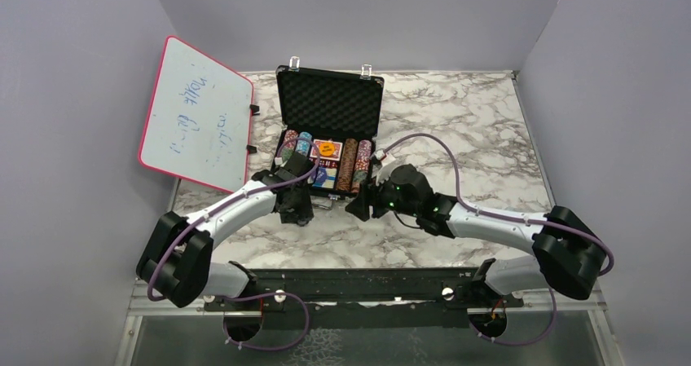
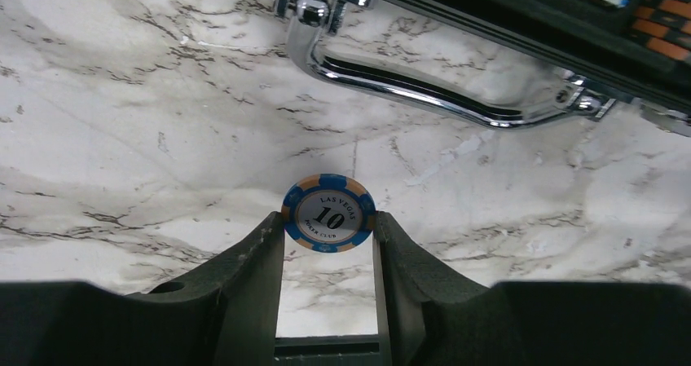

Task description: Pack up texas hold em set

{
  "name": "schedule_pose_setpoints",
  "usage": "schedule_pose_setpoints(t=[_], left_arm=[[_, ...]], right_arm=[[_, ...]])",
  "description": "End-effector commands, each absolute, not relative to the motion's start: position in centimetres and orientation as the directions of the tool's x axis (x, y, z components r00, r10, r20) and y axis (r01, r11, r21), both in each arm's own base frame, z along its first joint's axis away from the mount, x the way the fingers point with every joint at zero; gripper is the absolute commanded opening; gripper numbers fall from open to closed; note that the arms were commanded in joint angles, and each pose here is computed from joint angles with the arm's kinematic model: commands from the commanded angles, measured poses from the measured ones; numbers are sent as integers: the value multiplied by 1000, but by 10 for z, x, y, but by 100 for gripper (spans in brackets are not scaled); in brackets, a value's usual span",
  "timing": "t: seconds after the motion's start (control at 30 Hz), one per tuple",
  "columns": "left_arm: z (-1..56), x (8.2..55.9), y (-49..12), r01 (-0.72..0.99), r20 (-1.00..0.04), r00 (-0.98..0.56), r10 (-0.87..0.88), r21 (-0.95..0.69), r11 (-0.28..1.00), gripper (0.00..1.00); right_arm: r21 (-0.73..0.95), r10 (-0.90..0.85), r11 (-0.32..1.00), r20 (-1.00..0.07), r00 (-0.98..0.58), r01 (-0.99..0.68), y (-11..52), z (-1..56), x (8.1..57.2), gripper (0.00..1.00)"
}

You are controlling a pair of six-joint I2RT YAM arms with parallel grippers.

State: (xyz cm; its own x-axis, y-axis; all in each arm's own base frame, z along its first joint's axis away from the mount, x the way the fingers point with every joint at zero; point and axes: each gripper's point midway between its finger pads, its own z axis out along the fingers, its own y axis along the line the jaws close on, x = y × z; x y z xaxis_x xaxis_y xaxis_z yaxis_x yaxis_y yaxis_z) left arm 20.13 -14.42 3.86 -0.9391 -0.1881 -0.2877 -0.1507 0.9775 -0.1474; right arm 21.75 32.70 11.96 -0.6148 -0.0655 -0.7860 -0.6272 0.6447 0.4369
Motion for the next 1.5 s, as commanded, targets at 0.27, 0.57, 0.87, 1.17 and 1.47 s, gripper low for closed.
schedule_pose_setpoints(t=[0.27, 0.57, 0.87, 1.17, 1.47], left_arm=[[104, 231, -204, -209, -290, -877, -384, -489, 847, 42], [137, 251, -234, -253, -233, -836, -497, -640, 725, 42], [146, 259, -254, -264, -167, -837, -520, -711, 652, 42], [146, 258, -257, -271, -147, -838, -526, -725, 634, 42], [143, 253, -258, -284, -121, -839, -531, -734, 617, 43]], right_arm=[[579, -1, 487, -749, -663, -654, 366, 123, 191, 70], [633, 112, 559, -698, -708, -536, 373, 116, 213, 70], [644, 277, 623, -713, -644, -445, 367, 139, 246, 66], [661, 368, 677, -684, -629, -323, 361, 133, 266, 47], [650, 390, 686, -708, -589, -326, 358, 139, 274, 25]])
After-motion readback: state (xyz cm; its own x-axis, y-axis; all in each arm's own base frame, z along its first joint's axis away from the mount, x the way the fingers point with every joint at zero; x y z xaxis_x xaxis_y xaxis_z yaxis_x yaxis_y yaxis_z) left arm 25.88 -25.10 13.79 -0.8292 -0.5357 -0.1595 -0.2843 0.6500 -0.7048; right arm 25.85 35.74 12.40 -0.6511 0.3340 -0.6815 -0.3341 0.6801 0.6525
